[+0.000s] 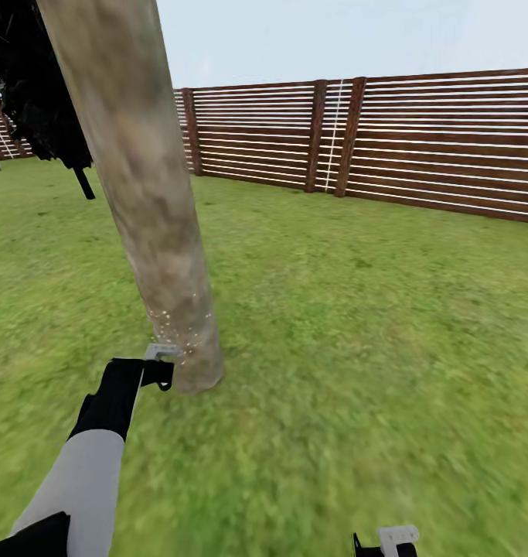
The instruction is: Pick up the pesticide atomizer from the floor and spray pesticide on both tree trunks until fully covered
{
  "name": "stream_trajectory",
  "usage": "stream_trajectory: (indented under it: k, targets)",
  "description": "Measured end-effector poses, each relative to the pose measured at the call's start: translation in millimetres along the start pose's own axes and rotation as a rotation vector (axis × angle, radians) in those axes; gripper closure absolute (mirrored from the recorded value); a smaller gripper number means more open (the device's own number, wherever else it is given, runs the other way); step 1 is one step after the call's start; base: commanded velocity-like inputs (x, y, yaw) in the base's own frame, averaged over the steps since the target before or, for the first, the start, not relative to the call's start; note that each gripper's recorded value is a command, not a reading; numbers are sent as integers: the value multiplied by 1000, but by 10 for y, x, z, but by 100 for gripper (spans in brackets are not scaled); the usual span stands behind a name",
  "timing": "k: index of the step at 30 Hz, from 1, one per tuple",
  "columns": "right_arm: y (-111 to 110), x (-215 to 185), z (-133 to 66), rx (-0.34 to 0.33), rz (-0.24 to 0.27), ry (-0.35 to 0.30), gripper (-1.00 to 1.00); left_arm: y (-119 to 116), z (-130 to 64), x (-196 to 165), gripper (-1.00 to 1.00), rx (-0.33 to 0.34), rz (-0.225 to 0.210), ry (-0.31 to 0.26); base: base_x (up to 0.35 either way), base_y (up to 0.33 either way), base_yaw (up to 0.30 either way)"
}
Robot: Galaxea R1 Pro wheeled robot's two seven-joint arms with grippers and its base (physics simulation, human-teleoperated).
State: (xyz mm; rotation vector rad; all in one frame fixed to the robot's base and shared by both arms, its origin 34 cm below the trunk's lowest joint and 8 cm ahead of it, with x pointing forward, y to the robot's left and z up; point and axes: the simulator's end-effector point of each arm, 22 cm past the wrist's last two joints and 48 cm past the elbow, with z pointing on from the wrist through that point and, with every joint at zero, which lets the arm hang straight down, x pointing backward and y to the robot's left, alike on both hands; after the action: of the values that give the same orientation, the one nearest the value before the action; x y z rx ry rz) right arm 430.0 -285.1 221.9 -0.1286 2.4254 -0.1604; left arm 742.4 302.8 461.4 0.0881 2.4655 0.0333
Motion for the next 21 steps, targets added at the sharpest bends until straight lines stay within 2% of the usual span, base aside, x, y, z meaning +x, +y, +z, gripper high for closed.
stream_trajectory:
  k: [5,11,21]
  targets:
    - [0,-1,0,0,0,0,-100,25,-21,-40,100,-6,-1,-11,39,-273,174]
    - [1,-2,-1,0,0,0,-100,26,-27,-52,100,-5,-2,-14,211,-211,246]
    - [0,0,0,0,0,0,-100,41,-28,-55,100,-7,-6,-15,45,-258,46]
